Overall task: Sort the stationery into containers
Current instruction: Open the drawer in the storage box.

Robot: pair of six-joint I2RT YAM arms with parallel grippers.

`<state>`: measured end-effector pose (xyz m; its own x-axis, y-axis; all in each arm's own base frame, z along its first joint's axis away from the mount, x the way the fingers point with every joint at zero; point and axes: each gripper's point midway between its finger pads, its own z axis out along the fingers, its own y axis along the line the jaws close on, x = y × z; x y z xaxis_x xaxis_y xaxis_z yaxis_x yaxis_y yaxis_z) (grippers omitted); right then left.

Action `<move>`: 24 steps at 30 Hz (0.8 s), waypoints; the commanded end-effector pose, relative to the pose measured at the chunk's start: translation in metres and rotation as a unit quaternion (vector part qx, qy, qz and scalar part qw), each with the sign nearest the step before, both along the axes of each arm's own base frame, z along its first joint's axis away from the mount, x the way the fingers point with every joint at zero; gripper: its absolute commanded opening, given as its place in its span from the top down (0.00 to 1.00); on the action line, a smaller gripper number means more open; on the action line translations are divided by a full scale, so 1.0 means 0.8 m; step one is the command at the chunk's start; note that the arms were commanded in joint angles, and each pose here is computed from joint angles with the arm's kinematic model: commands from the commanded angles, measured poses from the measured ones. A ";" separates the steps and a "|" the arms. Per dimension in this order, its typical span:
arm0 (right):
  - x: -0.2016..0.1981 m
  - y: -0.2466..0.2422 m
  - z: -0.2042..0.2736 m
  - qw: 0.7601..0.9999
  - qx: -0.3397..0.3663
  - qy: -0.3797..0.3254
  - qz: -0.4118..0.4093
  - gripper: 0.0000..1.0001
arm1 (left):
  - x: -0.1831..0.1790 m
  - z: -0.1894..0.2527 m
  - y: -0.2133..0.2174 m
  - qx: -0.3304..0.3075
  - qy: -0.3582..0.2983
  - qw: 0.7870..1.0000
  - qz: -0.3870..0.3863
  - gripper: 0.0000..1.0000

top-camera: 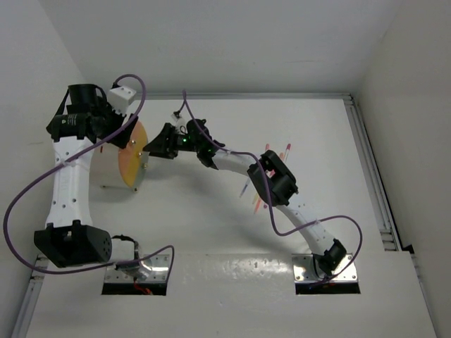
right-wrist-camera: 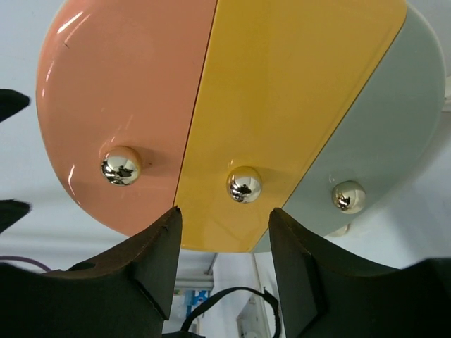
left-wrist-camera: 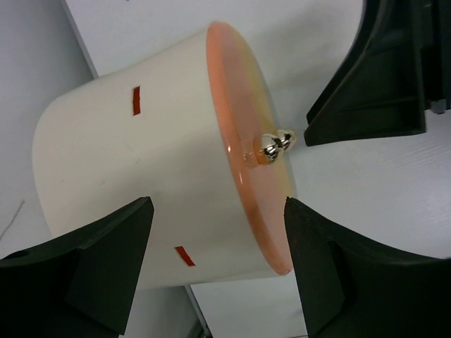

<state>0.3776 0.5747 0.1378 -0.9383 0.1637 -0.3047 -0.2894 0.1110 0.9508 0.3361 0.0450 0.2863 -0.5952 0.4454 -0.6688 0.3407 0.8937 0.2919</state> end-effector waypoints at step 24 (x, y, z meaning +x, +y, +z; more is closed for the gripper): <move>-0.012 0.046 0.023 0.999 0.038 -0.032 0.001 0.54 | -0.004 -0.029 0.024 0.024 0.014 0.997 0.073 0.19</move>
<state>0.3755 0.6010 0.1337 -0.9309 0.1784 -0.3188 -0.3059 0.0964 0.9472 0.3317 0.0651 0.2543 -0.6979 0.3953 -0.5972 0.2459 0.9154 0.3186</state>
